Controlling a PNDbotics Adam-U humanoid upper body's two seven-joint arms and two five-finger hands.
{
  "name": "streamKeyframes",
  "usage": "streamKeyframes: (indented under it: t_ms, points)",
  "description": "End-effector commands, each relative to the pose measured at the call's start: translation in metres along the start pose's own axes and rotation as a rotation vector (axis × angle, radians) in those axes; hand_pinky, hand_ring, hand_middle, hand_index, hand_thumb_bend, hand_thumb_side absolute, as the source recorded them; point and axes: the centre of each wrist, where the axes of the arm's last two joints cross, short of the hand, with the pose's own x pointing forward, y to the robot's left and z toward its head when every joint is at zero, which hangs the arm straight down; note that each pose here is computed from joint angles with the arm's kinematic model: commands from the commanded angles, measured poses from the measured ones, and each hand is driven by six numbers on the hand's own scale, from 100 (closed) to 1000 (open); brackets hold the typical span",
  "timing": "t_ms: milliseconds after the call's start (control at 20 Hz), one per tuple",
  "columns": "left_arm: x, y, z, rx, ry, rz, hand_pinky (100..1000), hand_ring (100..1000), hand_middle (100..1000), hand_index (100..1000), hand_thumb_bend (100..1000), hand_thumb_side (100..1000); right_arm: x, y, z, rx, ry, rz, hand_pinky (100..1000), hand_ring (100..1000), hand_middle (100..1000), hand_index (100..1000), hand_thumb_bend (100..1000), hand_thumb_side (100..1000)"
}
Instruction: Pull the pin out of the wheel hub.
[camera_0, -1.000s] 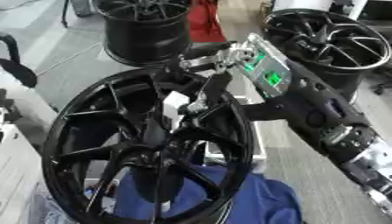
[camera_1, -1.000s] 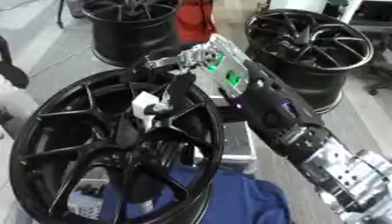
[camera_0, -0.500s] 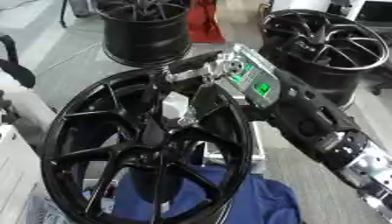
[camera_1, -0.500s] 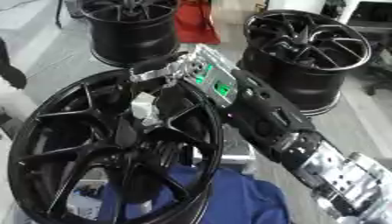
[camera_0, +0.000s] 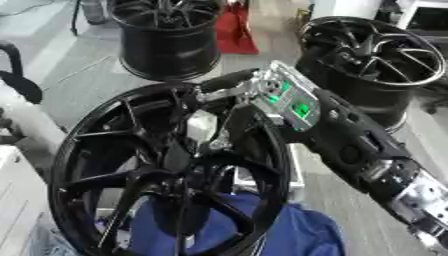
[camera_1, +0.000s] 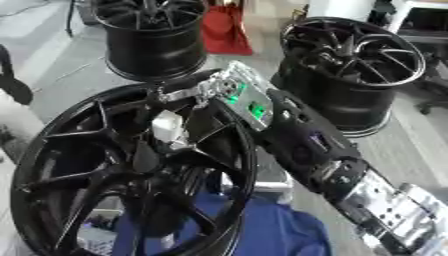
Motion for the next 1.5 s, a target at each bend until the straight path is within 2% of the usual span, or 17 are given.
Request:
streamKeyframes:
  t_ms: [50,650,1000,1050,1200,1300,1450,1500]
  points:
    - [0.006,0.002,-0.004,0.000,-0.026,-0.012,606,704,684,773,311,644,-0.003,-0.013,0.011,0.124,-0.063,0.137,803,861,804,864,315,328]
    - [0.005,0.003,-0.004,0.003,-0.024,-0.011,606,704,683,773,311,644,-0.006,-0.011,0.015,0.107,-0.065,0.112,679,733,694,763,286,310]
    - [0.005,0.002,-0.004,0.002,-0.023,-0.010,607,704,683,773,311,645,-0.002,-0.019,0.016,0.069,-0.081,0.093,601,660,625,708,184,273]
    - [0.005,0.002,-0.004,0.002,-0.023,-0.010,607,704,683,773,311,645,-0.002,-0.020,0.016,0.065,-0.083,0.094,609,670,634,722,202,279]
    - [0.005,0.003,-0.004,0.003,-0.023,-0.011,607,704,682,773,312,645,0.000,-0.022,0.016,0.062,-0.089,0.099,692,764,758,837,306,303]
    - [0.005,0.003,-0.004,0.003,-0.023,-0.011,607,704,682,773,311,645,0.001,-0.020,0.015,0.075,-0.094,0.111,744,817,808,895,315,299]
    - [0.005,0.003,-0.004,0.003,-0.023,-0.011,607,705,682,773,311,645,0.001,-0.016,0.014,0.099,-0.101,0.134,787,865,867,942,316,212]
    - [0.005,0.003,-0.004,0.003,-0.024,-0.011,607,704,682,773,311,645,0.000,-0.014,0.015,0.107,-0.103,0.139,790,866,868,945,284,130]
